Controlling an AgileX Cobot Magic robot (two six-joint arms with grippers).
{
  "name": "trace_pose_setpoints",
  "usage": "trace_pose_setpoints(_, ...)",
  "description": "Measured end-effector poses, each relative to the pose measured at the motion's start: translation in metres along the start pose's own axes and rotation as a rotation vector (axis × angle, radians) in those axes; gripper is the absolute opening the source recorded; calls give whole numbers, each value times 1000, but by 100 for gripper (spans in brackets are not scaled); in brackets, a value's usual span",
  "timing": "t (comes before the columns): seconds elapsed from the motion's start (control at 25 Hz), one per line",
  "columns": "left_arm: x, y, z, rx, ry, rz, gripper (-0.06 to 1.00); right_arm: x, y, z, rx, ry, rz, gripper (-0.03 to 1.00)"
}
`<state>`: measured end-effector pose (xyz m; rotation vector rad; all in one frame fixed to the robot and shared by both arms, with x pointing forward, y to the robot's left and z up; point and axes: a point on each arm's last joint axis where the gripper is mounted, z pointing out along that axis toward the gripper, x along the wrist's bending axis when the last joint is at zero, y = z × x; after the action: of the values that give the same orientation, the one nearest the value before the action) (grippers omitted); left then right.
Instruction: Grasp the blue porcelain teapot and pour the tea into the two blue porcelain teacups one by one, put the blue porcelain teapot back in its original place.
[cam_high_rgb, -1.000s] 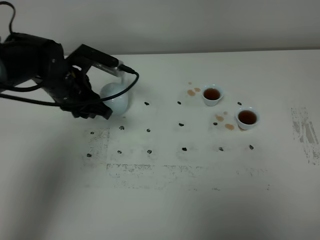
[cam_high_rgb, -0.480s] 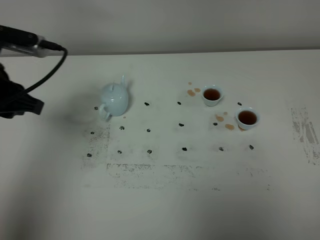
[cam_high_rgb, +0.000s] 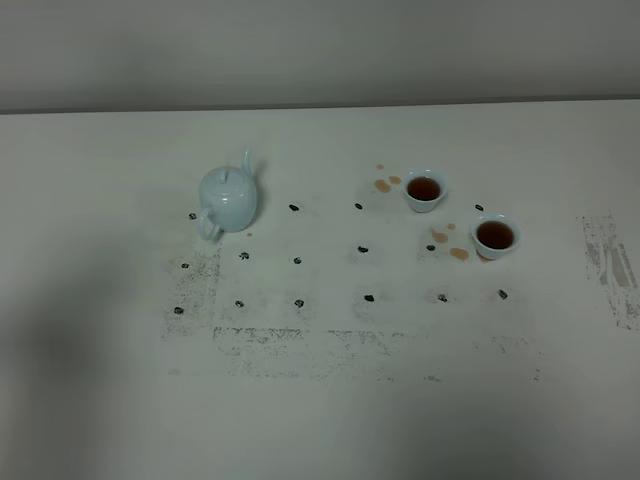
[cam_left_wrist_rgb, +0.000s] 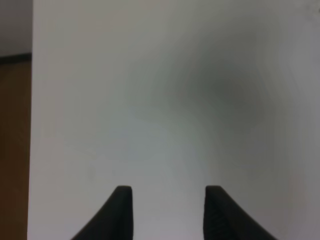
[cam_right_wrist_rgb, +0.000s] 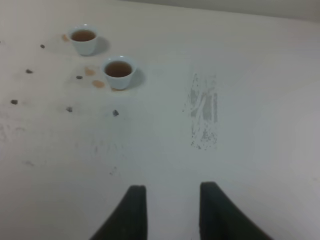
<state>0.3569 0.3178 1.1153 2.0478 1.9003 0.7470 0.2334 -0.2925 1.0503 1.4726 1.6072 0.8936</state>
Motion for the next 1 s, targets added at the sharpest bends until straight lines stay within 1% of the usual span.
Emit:
trace_pose_setpoints(0.08, 0, -20, -5, -1, -5, -46, 32, 0, 0, 0, 0, 0, 0, 28)
trace_pose_setpoints(0.12, -2, -30, -9, -24, -17, -70, 32, 0, 0, 0, 0, 0, 0, 28)
trace_pose_setpoints(0.24, -12, -53, -15, -69, -74, -99, 32, 0, 0, 0, 0, 0, 0, 28)
trace_pose_setpoints(0.4, -23, -77, -12, -92, -132, -71, 32, 0, 0, 0, 0, 0, 0, 28)
trace_pose_setpoints(0.56, -34, -89, -7, -170, -208, -54, 32, 0, 0, 0, 0, 0, 0, 28)
trace_pose_setpoints(0.64, -39, -94, -4, -186, -237, -40, 32, 0, 0, 0, 0, 0, 0, 28)
trace_pose_setpoints(0.84, -44, -108, 6, -196, -252, -28, 32, 0, 0, 0, 0, 0, 0, 28)
trace_pose_setpoints(1.0, -46, -117, 1, -260, -245, -13, 32, 0, 0, 0, 0, 0, 0, 28)
